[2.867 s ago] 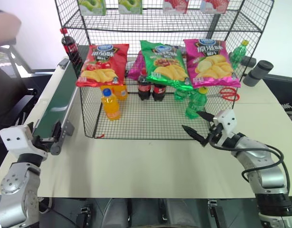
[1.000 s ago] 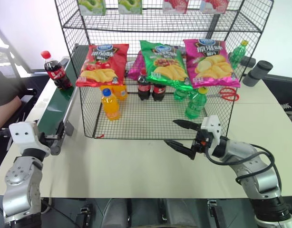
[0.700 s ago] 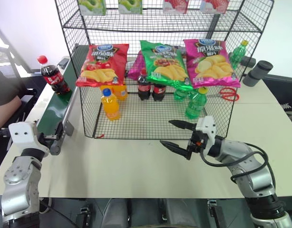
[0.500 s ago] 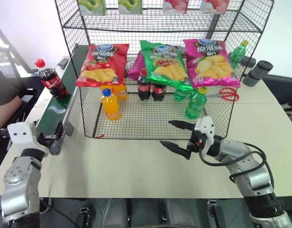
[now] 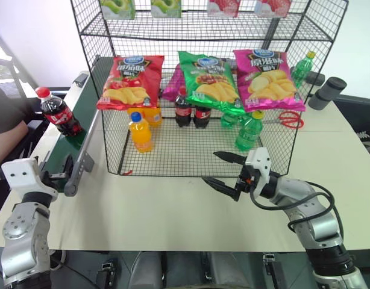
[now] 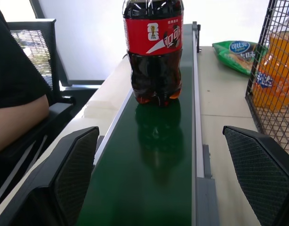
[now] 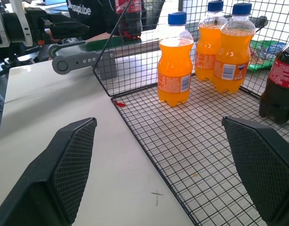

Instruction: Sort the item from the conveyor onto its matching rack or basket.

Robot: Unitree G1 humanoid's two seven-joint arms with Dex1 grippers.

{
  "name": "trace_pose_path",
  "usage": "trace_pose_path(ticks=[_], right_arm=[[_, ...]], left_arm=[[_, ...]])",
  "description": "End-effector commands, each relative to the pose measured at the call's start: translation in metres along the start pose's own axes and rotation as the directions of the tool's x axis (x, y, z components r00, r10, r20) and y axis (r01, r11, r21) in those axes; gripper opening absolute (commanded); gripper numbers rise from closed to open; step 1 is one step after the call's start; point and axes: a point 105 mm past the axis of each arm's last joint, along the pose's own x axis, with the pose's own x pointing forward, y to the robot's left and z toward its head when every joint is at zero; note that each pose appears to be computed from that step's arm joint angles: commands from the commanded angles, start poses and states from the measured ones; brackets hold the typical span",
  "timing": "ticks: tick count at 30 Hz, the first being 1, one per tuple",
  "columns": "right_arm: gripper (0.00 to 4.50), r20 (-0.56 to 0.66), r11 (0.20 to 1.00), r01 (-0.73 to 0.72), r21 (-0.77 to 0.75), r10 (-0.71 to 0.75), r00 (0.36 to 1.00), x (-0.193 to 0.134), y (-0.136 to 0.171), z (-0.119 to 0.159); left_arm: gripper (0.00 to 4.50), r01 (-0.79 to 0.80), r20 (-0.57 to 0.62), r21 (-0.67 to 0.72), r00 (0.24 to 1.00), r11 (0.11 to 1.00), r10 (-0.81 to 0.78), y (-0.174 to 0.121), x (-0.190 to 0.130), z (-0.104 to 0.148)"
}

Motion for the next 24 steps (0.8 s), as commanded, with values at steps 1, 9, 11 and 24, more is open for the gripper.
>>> trace_pose_path(ticks=[1, 9, 11, 24], right_arm=[[4.43, 0.034, 1.000, -0.006, -0.027, 0.007, 0.999, 0.003, 0.001, 0.012], [4.43, 0.034, 1.000, -0.012, -0.022, 0.013, 0.999, 0.007, 0.002, 0.017], [4.43, 0.034, 1.000, -0.013, -0.021, 0.014, 0.999, 0.007, 0.002, 0.018], [4.43, 0.031, 1.000, -0.018, -0.011, 0.018, 0.999, 0.008, 0.003, 0.017]], left_arm=[[4.50, -0.031, 0.055, 0.029, 0.998, 0.999, 0.030, 0.013, -0.002, 0.015], [4.50, -0.036, 0.060, 0.031, 0.998, 0.999, 0.034, 0.020, -0.006, 0.017], [4.50, -0.041, 0.064, 0.031, 0.997, 0.999, 0.039, 0.021, -0.007, 0.018], [4.50, -0.057, 0.083, 0.040, 0.995, 0.998, 0.054, 0.024, -0.006, 0.025]])
